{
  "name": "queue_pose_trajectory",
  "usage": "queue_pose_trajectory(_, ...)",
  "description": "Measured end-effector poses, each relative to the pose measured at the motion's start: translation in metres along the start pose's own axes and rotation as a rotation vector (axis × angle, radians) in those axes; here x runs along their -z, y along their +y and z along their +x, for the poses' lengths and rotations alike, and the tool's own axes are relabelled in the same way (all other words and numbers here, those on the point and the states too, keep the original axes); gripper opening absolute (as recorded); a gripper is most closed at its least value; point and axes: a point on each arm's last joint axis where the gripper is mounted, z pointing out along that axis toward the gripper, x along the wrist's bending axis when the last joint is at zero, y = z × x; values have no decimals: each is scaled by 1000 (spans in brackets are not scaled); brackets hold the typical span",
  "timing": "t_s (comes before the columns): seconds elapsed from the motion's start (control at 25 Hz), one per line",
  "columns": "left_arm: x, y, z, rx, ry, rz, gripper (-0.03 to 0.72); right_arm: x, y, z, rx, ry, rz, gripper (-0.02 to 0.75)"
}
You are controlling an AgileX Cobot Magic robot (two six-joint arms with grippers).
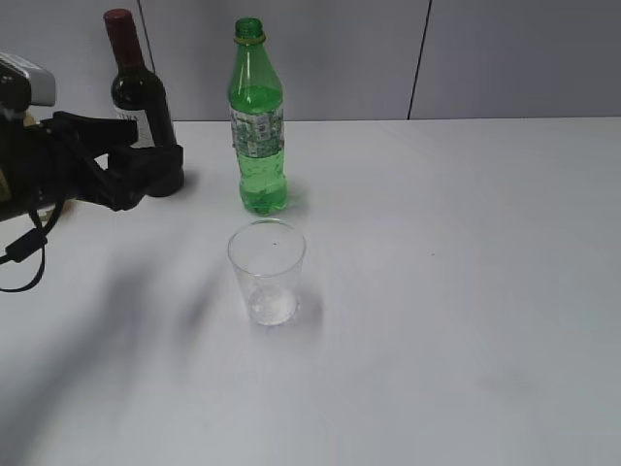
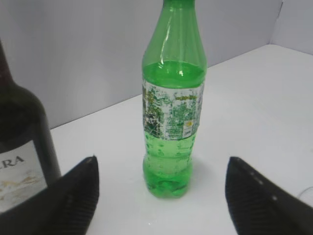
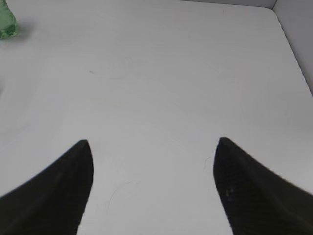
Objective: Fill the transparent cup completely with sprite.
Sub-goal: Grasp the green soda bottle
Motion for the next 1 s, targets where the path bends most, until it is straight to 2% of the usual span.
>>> queue_pose_trajectory(0.2, -22, -7, 2, 18, -45, 12, 665, 0, 0, 0, 0, 0, 0, 584)
queue_pose_trajectory(1.0, -104, -26, 8, 4, -128, -22, 667, 0, 0, 0, 0, 0, 0, 585)
